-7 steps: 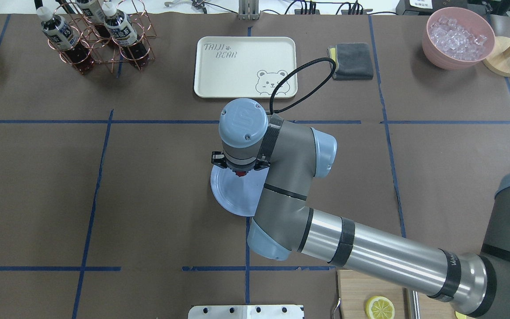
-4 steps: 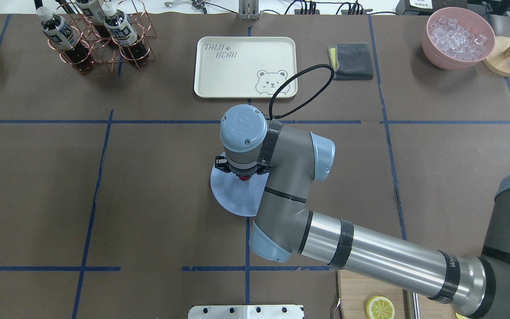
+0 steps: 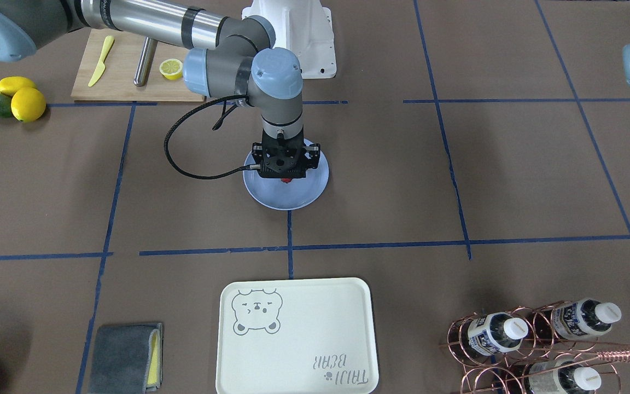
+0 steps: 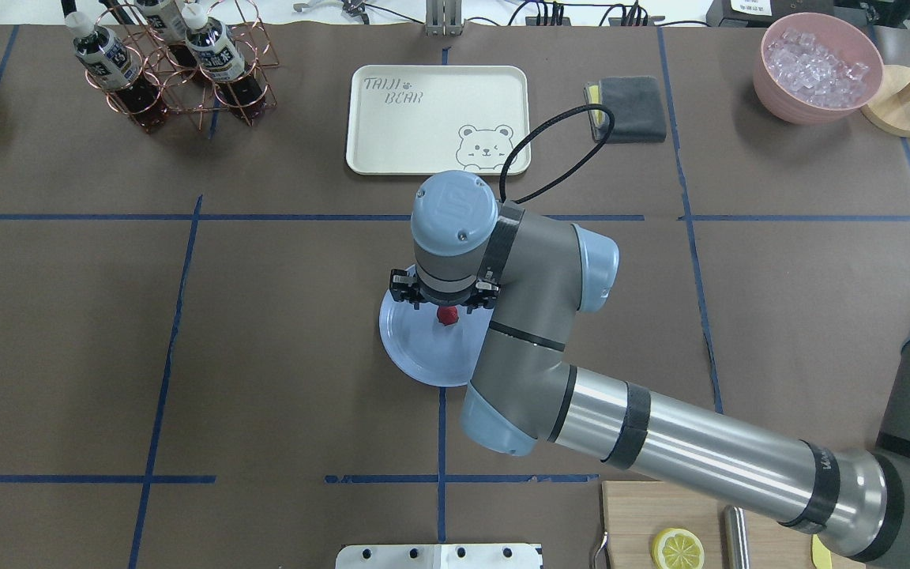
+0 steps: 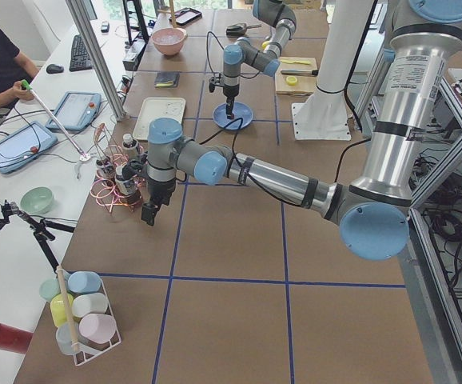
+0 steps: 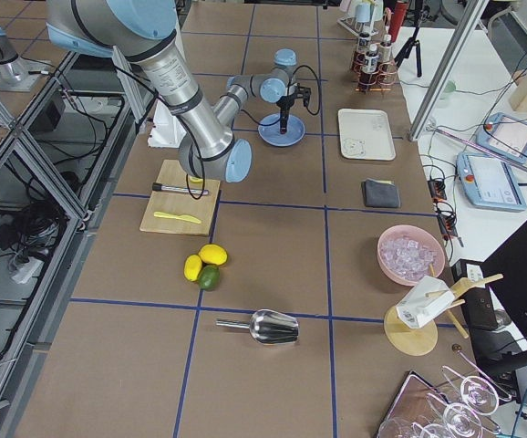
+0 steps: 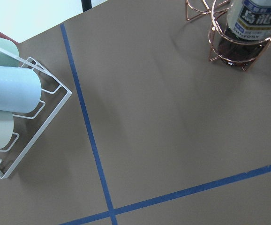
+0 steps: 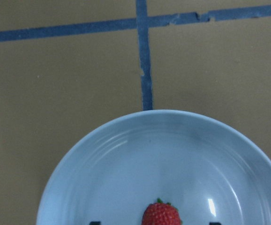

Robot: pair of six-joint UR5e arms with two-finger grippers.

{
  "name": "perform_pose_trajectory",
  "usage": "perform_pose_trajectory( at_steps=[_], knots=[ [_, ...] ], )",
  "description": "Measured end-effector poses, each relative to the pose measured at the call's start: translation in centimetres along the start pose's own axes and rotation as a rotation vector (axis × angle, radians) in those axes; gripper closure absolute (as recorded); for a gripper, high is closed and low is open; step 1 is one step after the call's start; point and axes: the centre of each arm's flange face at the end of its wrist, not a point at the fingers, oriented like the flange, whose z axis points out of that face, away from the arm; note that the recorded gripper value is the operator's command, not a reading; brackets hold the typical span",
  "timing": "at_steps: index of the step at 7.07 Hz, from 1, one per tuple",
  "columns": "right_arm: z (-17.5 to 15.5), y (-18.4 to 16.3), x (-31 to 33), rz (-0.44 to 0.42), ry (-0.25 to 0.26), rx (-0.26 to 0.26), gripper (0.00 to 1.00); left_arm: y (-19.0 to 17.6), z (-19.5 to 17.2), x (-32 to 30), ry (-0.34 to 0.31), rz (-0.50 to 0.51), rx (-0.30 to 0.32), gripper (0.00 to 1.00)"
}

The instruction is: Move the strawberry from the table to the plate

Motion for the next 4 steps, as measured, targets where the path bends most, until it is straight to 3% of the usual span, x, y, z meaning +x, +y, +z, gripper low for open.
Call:
perform_pose_trajectory(
  at_steps=[2, 4],
  knots=[
    [-7.3, -2.1, 3.3, 0.031, -0.002, 0.006, 0.0, 0.6, 0.3, -0.4, 0.0, -0.006, -0.007, 0.0],
    [-13.4, -5.4, 12.7, -0.085, 0.082, 0.043, 0.0, 1.9, 0.8, -1.8, 0.006, 0.0, -0.029, 0.0]
  ],
)
